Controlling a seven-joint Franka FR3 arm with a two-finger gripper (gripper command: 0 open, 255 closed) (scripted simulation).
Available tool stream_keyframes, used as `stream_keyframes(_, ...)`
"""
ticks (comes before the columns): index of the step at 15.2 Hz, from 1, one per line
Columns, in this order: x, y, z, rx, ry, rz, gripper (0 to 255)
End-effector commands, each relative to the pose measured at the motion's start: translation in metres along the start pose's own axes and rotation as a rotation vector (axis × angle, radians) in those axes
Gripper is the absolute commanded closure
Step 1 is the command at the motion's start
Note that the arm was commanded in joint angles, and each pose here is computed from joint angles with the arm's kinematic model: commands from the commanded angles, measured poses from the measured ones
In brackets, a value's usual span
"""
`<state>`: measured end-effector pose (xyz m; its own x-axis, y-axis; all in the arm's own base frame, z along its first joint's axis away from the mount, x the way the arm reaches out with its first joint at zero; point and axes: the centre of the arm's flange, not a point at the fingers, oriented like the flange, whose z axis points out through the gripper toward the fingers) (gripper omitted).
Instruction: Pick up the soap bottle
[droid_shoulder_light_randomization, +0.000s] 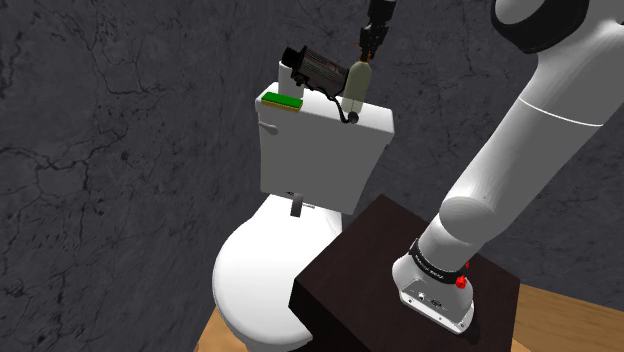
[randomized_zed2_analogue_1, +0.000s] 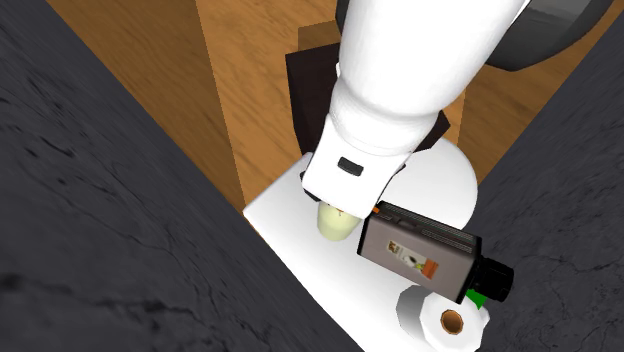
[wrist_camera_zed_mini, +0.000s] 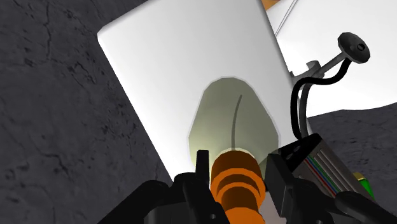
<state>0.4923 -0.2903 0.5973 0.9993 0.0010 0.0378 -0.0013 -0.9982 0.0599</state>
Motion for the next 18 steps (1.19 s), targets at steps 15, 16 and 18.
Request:
stream_keyframes(15,0.002,0.005,-0.063,0.0,-0.001,0.001,255)
stream_keyframes(16,0.002,0.005,-0.068,0.0,-0.001,0.001,255)
stream_keyframes(18,0.003,0.006,-0.079,0.0,-0.001,0.001,255)
